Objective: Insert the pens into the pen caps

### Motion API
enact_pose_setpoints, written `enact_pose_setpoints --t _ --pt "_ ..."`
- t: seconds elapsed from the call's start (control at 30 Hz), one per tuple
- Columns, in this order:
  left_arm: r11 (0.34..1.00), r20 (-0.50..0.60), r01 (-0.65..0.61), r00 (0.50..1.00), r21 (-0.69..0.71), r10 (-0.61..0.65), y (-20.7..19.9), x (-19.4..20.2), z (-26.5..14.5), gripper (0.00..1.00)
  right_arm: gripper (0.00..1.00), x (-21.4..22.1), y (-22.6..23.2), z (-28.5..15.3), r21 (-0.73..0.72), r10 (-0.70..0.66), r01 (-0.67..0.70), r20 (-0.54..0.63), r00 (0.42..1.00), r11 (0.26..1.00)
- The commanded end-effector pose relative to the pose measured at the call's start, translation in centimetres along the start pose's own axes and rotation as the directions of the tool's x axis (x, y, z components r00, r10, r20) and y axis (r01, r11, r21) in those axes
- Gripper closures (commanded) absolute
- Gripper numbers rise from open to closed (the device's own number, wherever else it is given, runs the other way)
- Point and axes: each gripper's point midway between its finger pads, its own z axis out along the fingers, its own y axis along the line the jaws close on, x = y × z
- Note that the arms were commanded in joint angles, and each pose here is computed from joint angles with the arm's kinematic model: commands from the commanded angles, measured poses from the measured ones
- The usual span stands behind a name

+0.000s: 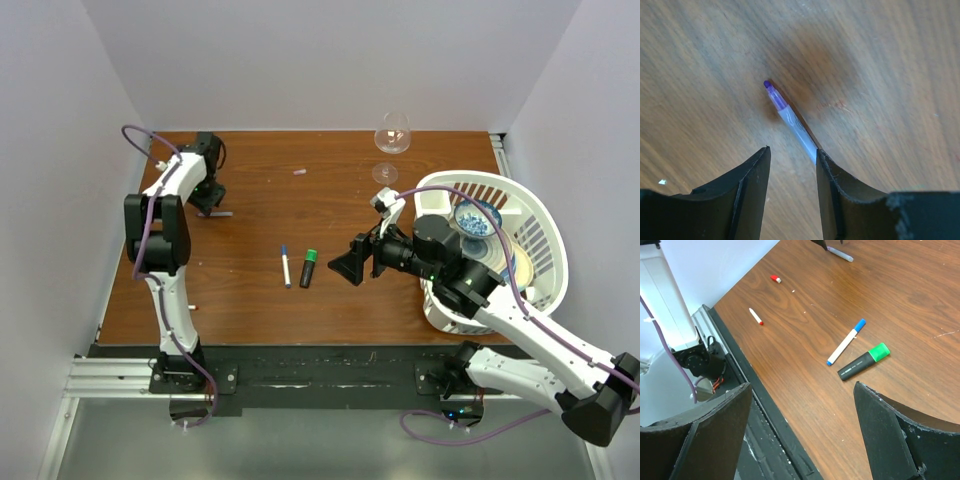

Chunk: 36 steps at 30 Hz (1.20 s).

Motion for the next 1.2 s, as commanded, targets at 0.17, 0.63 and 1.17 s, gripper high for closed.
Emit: enact_pose_setpoints --t 0.17,0.63,1.17 --pt "0.998 0.008 -0.007 1.000 -0.063 0.007 0.5 0.2 3.1 0.56 0.14 -2.0 0.5 0.0 -0.005 -0.030 0.031 0.044 0.999 1.000" --pt "0.988 -0.115 -0.156 0.981 0.005 0.156 4.8 5.9 4.6 1.00 0.14 -1.6 0.6 0.6 -0.013 0.016 -0.015 0.021 1.000 1.000" --pt "0.339 0.169 -0.317 0.900 0.886 0.402 1.0 15.6 -20.9 1.00 0.17 -0.5 -0.4 6.3 -0.007 0.224 -0.224 -0.007 0.975 0.975"
